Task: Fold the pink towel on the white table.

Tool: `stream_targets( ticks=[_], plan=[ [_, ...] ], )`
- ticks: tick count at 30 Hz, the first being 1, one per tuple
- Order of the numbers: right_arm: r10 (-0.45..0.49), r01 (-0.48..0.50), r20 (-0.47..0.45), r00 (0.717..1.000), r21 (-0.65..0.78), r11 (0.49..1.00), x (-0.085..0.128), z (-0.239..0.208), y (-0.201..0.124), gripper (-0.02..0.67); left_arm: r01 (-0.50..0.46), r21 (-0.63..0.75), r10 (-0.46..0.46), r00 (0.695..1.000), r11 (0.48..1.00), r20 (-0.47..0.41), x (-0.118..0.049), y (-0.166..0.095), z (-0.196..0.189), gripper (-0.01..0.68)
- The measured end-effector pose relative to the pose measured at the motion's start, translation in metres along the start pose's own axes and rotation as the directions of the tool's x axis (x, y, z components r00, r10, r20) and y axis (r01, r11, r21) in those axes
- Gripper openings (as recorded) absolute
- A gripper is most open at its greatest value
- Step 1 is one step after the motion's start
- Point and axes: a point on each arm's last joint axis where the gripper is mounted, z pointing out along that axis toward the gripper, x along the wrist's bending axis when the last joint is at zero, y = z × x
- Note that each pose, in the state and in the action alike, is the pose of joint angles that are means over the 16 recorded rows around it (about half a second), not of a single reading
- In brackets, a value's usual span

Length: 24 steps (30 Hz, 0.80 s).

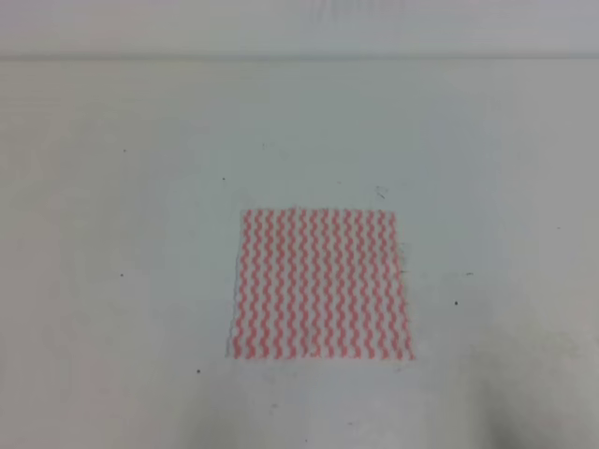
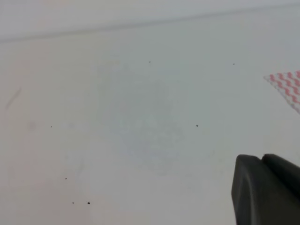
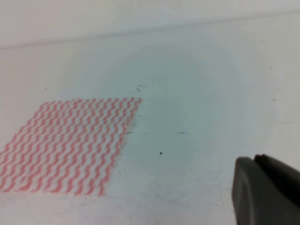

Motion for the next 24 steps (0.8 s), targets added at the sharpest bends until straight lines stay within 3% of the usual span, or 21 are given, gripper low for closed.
stream_targets(
  ticks=[24],
  plan=[
    [0.0, 0.0, 0.002, 1.0, 0.0, 1.0, 0.0004, 0.0001, 0.0026, -0.018, 0.005, -0.033, -0.005, 1.0, 0.999, -0.006, 0.0001, -0.0001, -0.0003, -0.005]
  ],
)
